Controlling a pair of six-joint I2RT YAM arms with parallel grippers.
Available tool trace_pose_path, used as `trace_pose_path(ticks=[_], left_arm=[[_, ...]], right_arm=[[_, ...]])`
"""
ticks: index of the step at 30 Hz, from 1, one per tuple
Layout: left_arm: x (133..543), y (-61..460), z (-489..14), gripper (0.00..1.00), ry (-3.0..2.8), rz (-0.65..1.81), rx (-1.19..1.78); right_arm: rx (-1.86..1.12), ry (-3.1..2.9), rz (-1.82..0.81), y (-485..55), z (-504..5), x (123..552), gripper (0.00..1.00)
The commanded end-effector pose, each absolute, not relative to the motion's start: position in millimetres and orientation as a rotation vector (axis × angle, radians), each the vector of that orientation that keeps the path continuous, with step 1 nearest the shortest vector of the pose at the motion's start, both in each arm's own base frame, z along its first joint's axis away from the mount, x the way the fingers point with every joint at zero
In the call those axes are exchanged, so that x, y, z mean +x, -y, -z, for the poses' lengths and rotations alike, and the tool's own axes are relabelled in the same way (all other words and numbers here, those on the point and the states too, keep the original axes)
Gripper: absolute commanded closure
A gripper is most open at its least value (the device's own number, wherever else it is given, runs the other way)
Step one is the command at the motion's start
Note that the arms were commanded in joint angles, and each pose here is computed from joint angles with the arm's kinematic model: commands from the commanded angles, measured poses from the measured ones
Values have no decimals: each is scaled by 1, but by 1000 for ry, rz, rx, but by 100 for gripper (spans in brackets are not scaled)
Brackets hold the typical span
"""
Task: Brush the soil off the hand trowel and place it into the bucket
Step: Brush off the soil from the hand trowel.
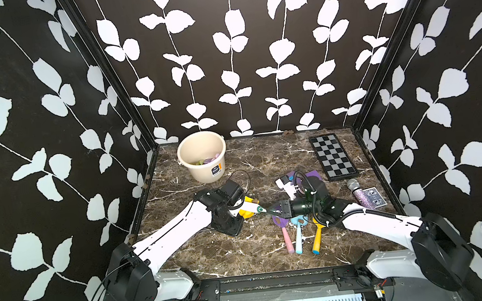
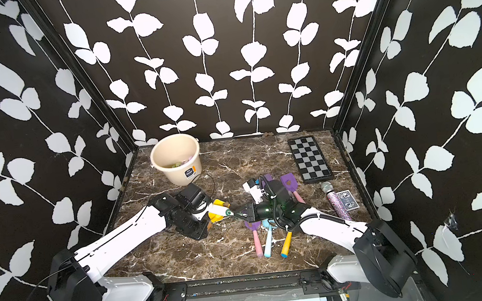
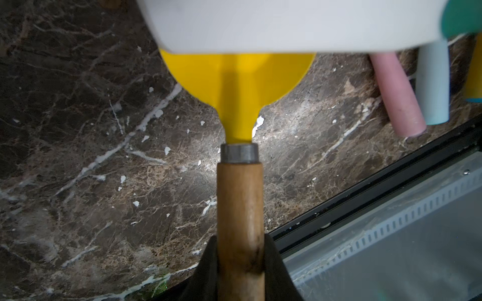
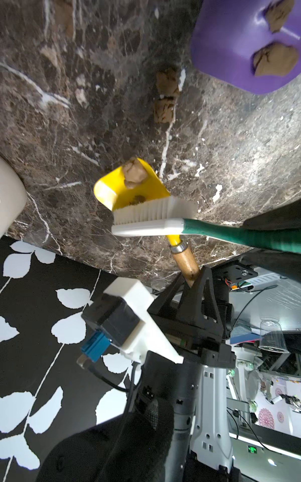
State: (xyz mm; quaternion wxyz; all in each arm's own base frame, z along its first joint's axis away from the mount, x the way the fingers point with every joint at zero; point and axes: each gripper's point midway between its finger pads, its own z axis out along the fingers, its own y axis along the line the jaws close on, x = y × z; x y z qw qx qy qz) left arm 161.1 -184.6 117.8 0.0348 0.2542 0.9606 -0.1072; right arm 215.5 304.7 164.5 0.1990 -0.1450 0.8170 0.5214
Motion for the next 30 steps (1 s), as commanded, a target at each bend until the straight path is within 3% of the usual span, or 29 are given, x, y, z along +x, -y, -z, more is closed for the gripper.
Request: trace_pose_path(ticks=[1,12,20,30], left_arm=[[159,183,-121,100,-2934,357,769],[161,184,-123,100,-2923,360,777],[169,192,-128,100,-2881,396,751],[182,203,-145,100,-2787,453,715]], right_arm=[[-340,-2251,-1373,-290,-168,230,100],[-231,-2175,-1270,-258,-188,244,100],[-357,-2021,-1552,-294,-230,221,100],[-306,-2121,-1505,-302,-189,224,100]])
